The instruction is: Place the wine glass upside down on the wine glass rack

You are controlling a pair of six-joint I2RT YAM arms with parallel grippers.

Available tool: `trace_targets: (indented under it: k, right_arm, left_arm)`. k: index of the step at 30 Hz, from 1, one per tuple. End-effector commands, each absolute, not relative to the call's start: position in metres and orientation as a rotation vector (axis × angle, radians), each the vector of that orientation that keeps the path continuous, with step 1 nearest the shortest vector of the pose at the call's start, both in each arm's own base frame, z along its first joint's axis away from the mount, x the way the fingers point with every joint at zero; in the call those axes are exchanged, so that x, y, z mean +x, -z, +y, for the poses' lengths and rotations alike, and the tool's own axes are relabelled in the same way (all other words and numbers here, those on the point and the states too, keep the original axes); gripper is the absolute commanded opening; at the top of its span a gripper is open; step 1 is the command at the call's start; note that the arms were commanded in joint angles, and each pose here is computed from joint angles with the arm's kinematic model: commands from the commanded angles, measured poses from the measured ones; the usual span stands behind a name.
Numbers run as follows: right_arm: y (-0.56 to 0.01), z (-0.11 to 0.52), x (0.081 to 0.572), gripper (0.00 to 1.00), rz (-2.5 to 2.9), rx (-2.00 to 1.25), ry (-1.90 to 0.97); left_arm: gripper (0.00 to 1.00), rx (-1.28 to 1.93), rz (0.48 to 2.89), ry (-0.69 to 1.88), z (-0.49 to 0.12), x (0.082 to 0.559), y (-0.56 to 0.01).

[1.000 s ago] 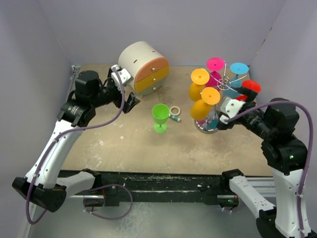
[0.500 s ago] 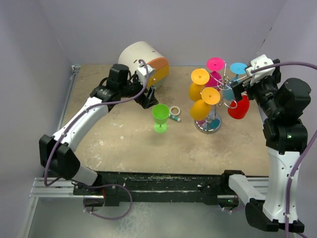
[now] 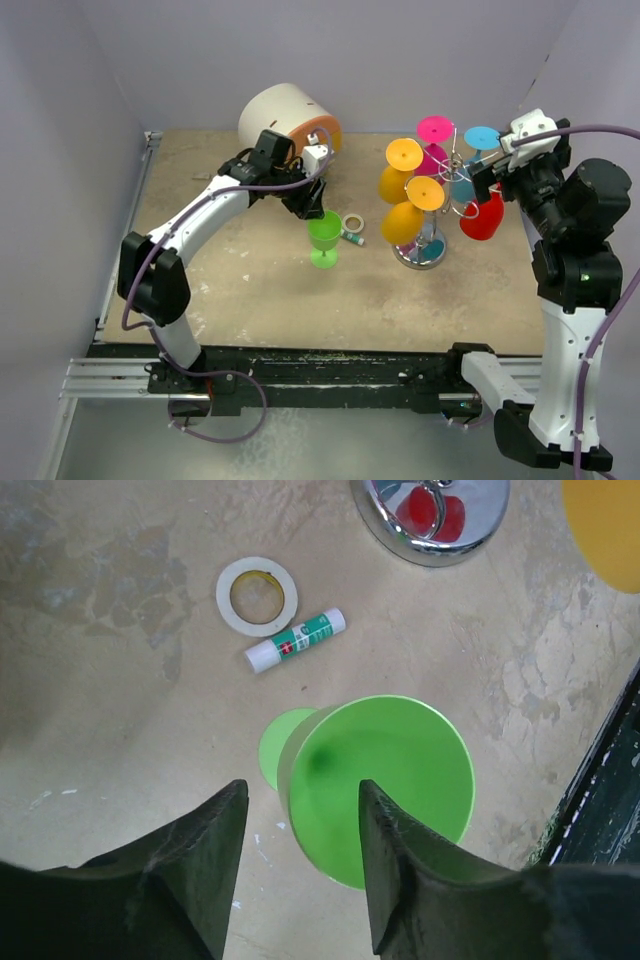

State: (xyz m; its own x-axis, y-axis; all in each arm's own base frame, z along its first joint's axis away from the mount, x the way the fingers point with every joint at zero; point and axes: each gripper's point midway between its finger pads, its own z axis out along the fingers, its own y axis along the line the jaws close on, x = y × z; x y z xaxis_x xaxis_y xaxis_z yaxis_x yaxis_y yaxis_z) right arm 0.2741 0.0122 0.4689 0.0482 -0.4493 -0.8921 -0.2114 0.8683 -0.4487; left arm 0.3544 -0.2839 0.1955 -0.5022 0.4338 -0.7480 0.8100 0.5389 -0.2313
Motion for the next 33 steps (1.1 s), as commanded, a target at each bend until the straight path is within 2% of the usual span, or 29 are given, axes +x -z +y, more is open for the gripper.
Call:
trace_targets:
  k: [1,5,11,22,28,33]
  right_arm:
    - [-0.495,0.011,0.272,1.0,1.446,-0.545,0.241]
    - [-0.492,0.01,0.272,1.0,1.454,-0.555,0.249]
    - [-0.492,0.01,0.273,1.0,1.453,-0.56,0.254]
    - [-0.484,0.015,0.274,1.0,1.459,-0.589,0.231]
    - [-0.485,0.03,0.266,1.0,1.449,-0.66,0.158]
    - [-0.473,0.068,0.255,0.91,1.413,-0.822,-0.042]
  left_arm:
    - [0.47,1.057,2.14,0.775,-0.293,0.353,-0.195]
    - [0.39,1.081,2.171,0.773,-0.298,0.351,-0.18]
    - [0.2,1.093,2.191,0.738,-0.297,0.352,-0.174]
    - [0.0,1.128,2.04,0.603,-0.279,0.351,-0.225]
    - [0.0,1.193,1.932,0.522,-0.259,0.333,-0.27]
    - [0.0,1.258,1.706,0.576,-0.254,0.294,-0.337]
